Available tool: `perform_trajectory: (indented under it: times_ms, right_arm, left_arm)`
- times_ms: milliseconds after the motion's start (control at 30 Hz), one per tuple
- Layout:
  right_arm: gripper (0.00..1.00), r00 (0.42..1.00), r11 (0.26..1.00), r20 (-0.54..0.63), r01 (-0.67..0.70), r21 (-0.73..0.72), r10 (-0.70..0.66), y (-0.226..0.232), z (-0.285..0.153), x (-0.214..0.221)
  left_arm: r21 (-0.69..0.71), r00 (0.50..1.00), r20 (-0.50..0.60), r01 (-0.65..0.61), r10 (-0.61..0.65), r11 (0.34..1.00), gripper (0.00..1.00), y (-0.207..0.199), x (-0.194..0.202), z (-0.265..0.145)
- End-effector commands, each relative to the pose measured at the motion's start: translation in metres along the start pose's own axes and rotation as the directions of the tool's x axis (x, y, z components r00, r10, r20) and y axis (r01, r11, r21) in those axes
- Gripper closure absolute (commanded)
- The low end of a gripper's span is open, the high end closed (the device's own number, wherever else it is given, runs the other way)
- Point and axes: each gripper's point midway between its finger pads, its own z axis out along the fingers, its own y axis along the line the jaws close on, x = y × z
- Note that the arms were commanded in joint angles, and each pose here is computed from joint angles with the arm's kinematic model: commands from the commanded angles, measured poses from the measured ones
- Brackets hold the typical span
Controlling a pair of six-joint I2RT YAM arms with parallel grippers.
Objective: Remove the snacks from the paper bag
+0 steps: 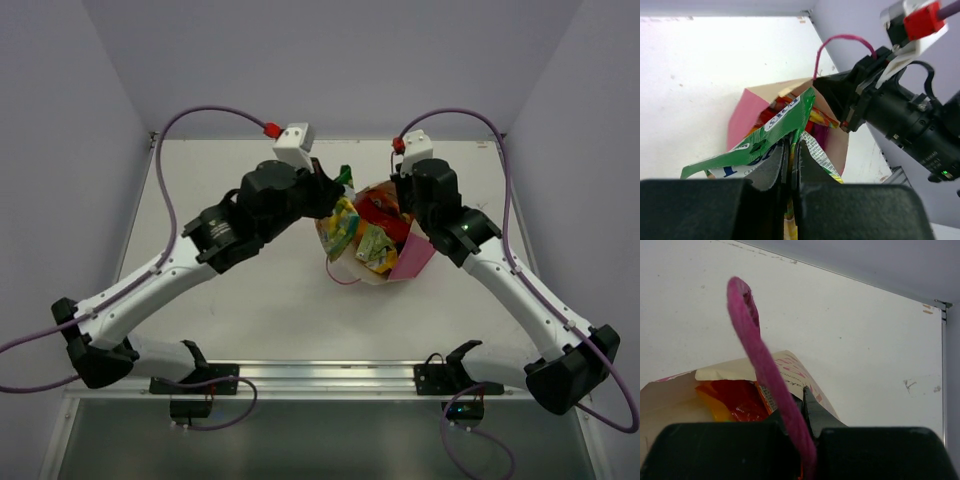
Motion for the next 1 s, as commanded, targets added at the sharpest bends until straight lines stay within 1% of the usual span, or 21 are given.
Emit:
perform_trajectory:
  times_ms: [0,33,67,167,200,300,333,367,467,533,567,633,667,700,733,767,800,867,900,933,967]
  right_arm:
    - [1.0,0.975,0.996,0.21,-0.079,0.046,0.067,-0.018,-0.02,-0.058]
    - [1.0,0.975,0.996,0.211,-0.078,0.043,0.068,-0.017,-0.021,-0.058]
    - [1.0,0.975,0.996,0.212,-0.079,0.041,0.069,-0.017,-0.021,-0.058]
    - [1.0,0.972,0.996,0.223,-0.079,0.029,0.071,-0.016,-0.024,-0.06]
    - [1.0,0.973,0.997,0.222,-0.073,0.02,0.067,-0.015,-0.024,-0.059]
    - [1.0,0.974,0.998,0.216,-0.066,0.001,0.064,-0.011,-0.024,-0.057]
    - [1.0,0.974,0.998,0.215,-0.066,-0.004,0.065,-0.01,-0.025,-0.057]
    - [1.0,0.974,0.998,0.215,-0.068,-0.009,0.068,-0.009,-0.025,-0.057]
    - [1.0,0.975,0.997,0.21,-0.067,-0.024,0.07,-0.006,-0.023,-0.053]
    - [1.0,0.976,0.997,0.207,-0.064,-0.037,0.07,-0.003,-0.023,-0.051]
    - [1.0,0.976,0.997,0.207,-0.064,-0.036,0.07,-0.004,-0.023,-0.051]
    - [1.0,0.977,0.997,0.204,-0.058,-0.042,0.066,-0.002,-0.023,-0.051]
    - [1.0,0.976,0.997,0.206,-0.057,-0.045,0.065,-0.002,-0.023,-0.052]
    - [1.0,0.977,0.997,0.205,-0.054,-0.046,0.063,-0.002,-0.024,-0.052]
    - [1.0,0.976,0.997,0.206,-0.054,-0.052,0.063,-0.001,-0.024,-0.052]
    - [1.0,0.976,0.997,0.21,-0.051,-0.061,0.063,0.0,-0.025,-0.054]
    - [1.0,0.975,0.997,0.213,-0.048,-0.065,0.061,0.001,-0.026,-0.054]
    - [1.0,0.975,0.996,0.216,-0.044,-0.075,0.059,0.002,-0.027,-0.056]
    - [1.0,0.974,0.996,0.219,-0.036,-0.085,0.054,0.004,-0.027,-0.057]
    - [1.0,0.975,0.995,0.218,-0.032,-0.094,0.052,0.005,-0.028,-0.057]
    - [1.0,0.974,0.995,0.223,-0.031,-0.098,0.052,0.005,-0.029,-0.06]
  left_arm:
    - [-0.138,0.992,0.061,-0.099,0.108,0.985,1.0,0.05,-0.047,-0.046]
    - [-0.183,0.99,0.052,-0.121,0.132,0.976,1.0,0.069,-0.049,-0.047]
    - [-0.263,0.989,0.058,-0.115,0.135,0.958,1.0,0.101,-0.058,-0.049]
    - [-0.409,0.985,-0.024,-0.164,0.169,0.897,1.0,0.166,-0.036,-0.043]
    - [-0.473,0.987,-0.061,-0.158,0.146,0.867,1.0,0.203,-0.023,-0.037]
    - [-0.548,0.99,-0.102,-0.139,0.099,0.825,1.0,0.263,-0.004,-0.017]
    - [-0.572,0.989,-0.131,-0.137,0.076,0.809,1.0,0.282,0.011,-0.011]
    - [-0.613,0.99,-0.131,-0.119,0.048,0.781,1.0,0.307,0.013,-0.01]
    - [-0.668,0.987,-0.162,-0.1,-0.014,0.738,1.0,0.366,0.041,0.02]
    - [-0.677,0.986,-0.163,-0.08,-0.043,0.732,0.99,0.384,0.049,0.031]
    - [-0.691,0.984,-0.167,-0.076,-0.057,0.719,0.88,0.398,0.052,0.04]
    - [-0.706,0.983,-0.169,-0.074,-0.066,0.704,0.77,0.409,0.053,0.046]
    - [-0.709,0.981,-0.177,-0.075,-0.074,0.701,0.64,0.412,0.051,0.052]
    - [-0.703,0.981,-0.178,-0.073,-0.076,0.707,0.56,0.41,0.047,0.054]
    - [-0.676,0.979,-0.184,-0.065,-0.083,0.734,0.47,0.402,0.046,0.057]
    - [-0.654,0.983,-0.167,-0.054,-0.075,0.754,0.27,0.391,0.035,0.054]
    - [-0.635,0.985,-0.155,-0.044,-0.072,0.771,0.17,0.382,0.03,0.052]
    - [-0.584,0.988,-0.14,-0.036,-0.058,0.811,0.07,0.354,0.022,0.048]
    - [-0.553,0.992,-0.117,-0.034,-0.038,0.833,0.02,0.332,0.008,0.038]
    - [-0.525,0.993,-0.116,-0.032,-0.034,0.851,0.01,0.315,0.008,0.035]
    - [-0.455,0.995,-0.102,-0.051,0.005,0.889,0.01,0.275,0.001,0.029]
